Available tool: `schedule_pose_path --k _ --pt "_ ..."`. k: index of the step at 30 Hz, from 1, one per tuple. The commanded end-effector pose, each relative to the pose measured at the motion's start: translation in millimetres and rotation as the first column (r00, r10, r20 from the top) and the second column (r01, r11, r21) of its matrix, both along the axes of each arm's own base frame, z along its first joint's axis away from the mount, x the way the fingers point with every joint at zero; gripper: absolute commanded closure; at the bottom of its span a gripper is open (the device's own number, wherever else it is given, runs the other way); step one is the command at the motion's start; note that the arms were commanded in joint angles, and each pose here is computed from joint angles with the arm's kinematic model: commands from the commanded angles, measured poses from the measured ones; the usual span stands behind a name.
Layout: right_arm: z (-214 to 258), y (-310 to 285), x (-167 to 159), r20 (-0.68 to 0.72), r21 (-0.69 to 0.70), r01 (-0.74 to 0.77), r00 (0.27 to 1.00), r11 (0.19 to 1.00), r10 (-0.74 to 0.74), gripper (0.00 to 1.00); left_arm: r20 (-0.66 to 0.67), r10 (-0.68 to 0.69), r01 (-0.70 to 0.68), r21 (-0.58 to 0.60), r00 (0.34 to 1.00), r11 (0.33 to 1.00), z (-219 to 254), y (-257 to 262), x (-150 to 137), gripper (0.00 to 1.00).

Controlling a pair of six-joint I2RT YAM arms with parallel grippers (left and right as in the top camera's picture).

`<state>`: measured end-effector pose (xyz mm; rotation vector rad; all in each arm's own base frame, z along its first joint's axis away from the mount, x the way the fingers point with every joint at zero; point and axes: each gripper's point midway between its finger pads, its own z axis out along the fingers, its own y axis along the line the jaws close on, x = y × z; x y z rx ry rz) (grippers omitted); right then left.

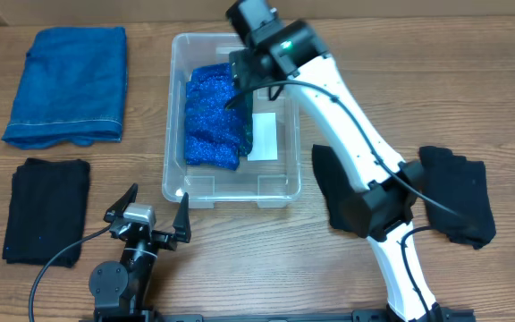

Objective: Pack container
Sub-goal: 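Open the right gripper and withdraw it up and right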

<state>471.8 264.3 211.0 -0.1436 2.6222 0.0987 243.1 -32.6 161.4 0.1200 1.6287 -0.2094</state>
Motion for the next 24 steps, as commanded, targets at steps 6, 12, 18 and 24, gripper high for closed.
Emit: schedule_pose_path --k 6,12,18,24 --pt "71.4 -86.9 -14.5 0.002 0.052 0.110 0.994 0.993 -0.111 0.00 0.012 0.002 -0.003 0.019 1.000 1.000 0.9 0.9 -0.2 0.00" --pt "91.4 -101.5 -32.3 -0.027 0.124 0.030 0.999 0.992 -0.026 0.00 0.012 0.002 -0.003 0.019 1.000 1.000 1.0 0.9 -0.2 0.00" --pt "75.7 -175.7 -71.4 -0.108 -0.078 0.197 0.973 0.977 -0.205 0.00 0.012 0.002 -0.003 0.019 1.000 1.000 0.9 0.9 -0.2 0.00" --pt "40.6 -252.8 -121.2 -0.256 -0.154 0.389 0.872 0.908 -0.417 0.00 0.012 0.002 -0.003 0.019 1.000 1.000 1.0 0.9 -0.2 0.00"
